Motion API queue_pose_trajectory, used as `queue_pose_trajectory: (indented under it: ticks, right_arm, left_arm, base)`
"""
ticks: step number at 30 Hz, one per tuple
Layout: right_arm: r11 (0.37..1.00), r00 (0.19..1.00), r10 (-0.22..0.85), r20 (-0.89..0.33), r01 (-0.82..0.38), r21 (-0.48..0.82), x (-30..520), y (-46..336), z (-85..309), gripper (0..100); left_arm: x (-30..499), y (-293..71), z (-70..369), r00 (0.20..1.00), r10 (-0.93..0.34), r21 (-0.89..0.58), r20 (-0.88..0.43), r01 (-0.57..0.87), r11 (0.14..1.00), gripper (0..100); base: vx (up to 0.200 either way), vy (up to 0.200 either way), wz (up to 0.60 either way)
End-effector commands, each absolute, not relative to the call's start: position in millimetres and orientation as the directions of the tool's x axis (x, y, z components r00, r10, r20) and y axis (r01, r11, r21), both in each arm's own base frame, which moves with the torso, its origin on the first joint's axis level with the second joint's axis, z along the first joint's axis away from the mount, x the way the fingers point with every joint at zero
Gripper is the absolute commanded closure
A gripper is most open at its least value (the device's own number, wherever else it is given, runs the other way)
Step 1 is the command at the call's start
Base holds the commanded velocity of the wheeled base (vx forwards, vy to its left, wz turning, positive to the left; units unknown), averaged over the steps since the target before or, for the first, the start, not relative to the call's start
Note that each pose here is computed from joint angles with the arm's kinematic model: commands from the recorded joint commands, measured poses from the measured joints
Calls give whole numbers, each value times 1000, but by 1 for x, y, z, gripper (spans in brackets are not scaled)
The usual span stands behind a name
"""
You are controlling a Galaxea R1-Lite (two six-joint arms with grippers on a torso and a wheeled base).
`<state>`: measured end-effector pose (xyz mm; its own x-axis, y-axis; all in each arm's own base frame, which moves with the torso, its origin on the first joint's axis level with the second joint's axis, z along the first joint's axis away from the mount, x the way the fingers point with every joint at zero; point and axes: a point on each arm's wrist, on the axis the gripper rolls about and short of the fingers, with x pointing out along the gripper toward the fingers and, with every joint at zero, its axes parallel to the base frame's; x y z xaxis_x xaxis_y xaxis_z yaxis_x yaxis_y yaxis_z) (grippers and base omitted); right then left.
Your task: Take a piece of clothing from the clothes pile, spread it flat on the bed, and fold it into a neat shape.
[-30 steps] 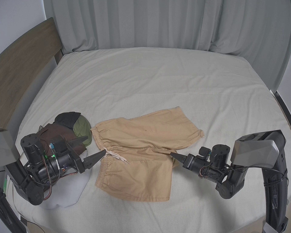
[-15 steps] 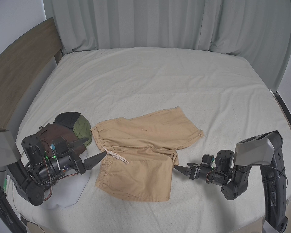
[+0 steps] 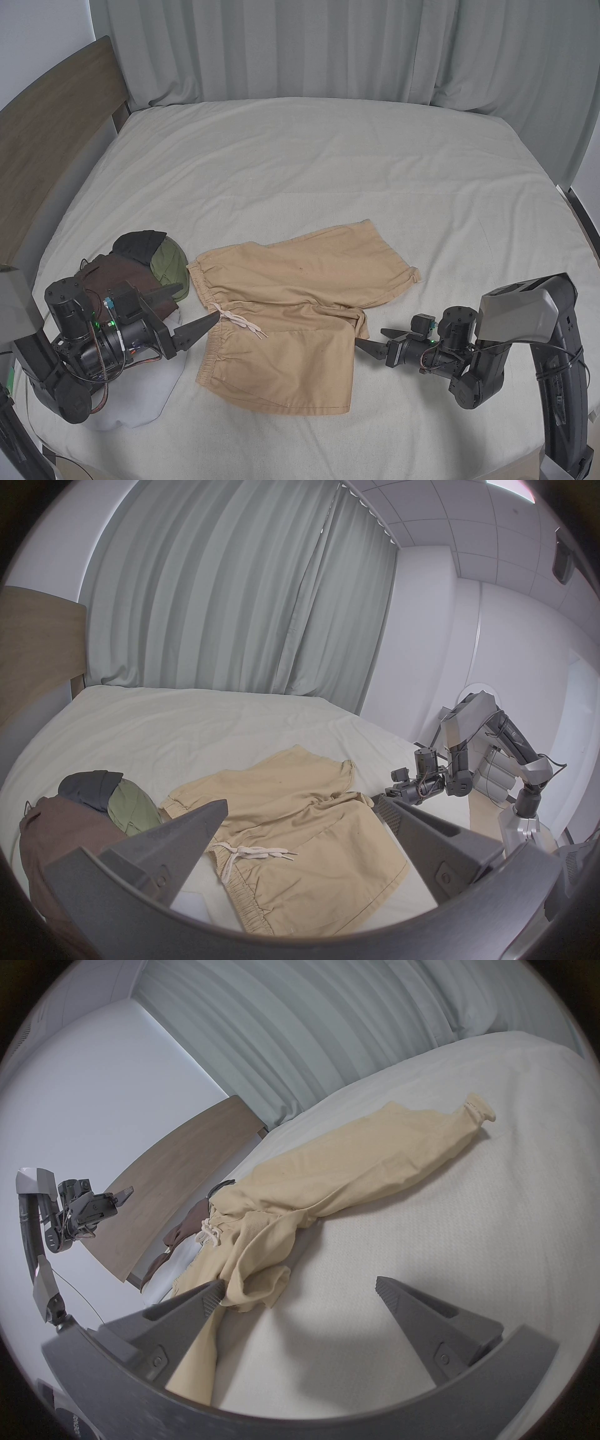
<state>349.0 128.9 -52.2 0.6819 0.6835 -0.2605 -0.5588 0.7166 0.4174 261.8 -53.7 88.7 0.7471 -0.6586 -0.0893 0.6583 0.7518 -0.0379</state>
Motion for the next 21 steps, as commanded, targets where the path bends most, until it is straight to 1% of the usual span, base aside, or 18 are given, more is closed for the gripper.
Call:
queue_pose_trajectory:
  ticks: [1, 21]
  right_arm:
    - [713, 682, 687, -250, -566, 414, 352, 131, -52, 0]
    - [685, 666, 715, -213, -608, 401, 352, 146, -43, 0]
  left_arm:
    - [262, -54, 88, 746, -659, -39, -91, 659, 751, 0]
    - [262, -54, 86, 745, -660, -43, -97, 660, 750, 0]
  base:
    - [0, 0, 0]
    - [0, 0, 0]
